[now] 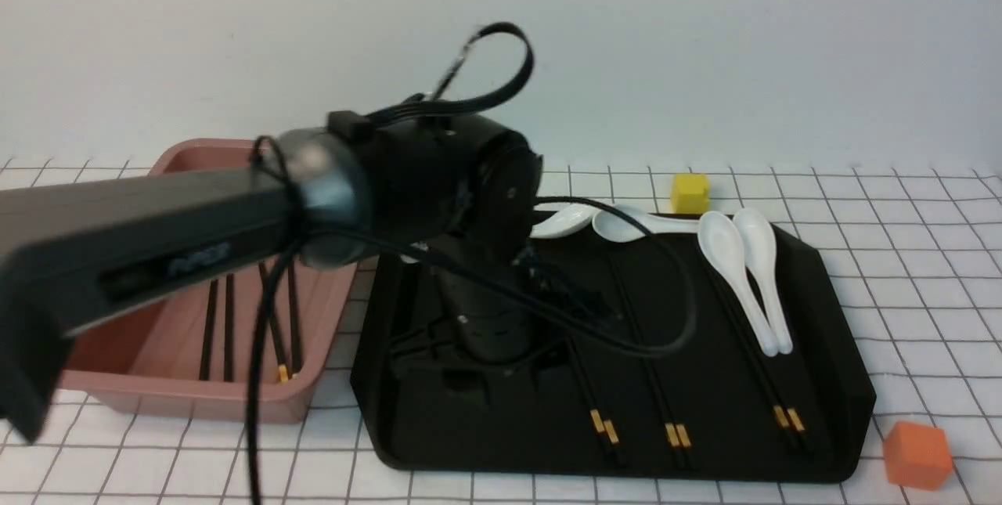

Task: On white black tablecloth take chopsticks from black tray and put them in box.
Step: 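Reach over to the black tray and grasp a pair of chopsticks with the left gripper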

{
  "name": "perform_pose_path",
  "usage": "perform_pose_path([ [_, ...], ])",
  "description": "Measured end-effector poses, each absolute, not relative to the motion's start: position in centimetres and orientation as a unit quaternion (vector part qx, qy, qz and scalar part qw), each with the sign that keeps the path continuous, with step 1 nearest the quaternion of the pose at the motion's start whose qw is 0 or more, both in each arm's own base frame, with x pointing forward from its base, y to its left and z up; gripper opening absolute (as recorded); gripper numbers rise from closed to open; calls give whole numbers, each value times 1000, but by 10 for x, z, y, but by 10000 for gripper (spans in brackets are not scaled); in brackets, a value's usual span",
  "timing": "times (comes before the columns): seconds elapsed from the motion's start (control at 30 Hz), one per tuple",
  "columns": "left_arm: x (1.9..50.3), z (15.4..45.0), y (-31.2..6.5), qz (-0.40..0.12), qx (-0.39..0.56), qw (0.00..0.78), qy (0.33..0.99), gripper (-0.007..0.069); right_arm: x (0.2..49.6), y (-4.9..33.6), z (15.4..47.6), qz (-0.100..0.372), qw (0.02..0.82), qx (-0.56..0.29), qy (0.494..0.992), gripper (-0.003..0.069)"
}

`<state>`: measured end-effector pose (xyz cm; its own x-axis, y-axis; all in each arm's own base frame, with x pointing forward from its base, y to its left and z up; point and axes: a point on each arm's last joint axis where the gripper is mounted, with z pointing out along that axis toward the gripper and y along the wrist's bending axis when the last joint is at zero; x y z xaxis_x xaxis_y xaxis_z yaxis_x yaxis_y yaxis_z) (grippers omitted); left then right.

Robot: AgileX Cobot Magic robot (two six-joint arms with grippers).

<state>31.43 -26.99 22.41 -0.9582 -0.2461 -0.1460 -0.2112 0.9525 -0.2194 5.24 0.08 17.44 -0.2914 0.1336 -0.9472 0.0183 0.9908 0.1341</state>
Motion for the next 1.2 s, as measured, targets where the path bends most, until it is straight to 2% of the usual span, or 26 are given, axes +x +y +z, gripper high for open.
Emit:
perform_pose_path([
  [0.2, 339, 217, -296, -119, -122, 100, 980, 395, 52, 1, 174, 49, 593, 47, 802, 240],
  [0.4, 357, 196, -311, -116, -122, 99, 981, 372, 52, 1, 174, 49, 593, 47, 802, 240],
  [0.67, 370, 164, -322, -109, -118, 95, 982, 361, 52, 1, 174, 49, 593, 48, 802, 240],
  [0.83, 371, 160, -323, -105, -115, 95, 983, 353, 52, 1, 174, 49, 593, 48, 802, 240],
  [0.93, 371, 159, -323, -102, -111, 93, 984, 300, 52, 1, 174, 49, 593, 48, 802, 240],
  [1.1, 369, 158, -321, -90, -110, 83, 986, 114, 52, 1, 174, 49, 593, 48, 802, 240],
  [1.2, 369, 160, -320, -87, -108, 80, 987, 105, 52, 1, 174, 49, 593, 48, 802, 240],
])
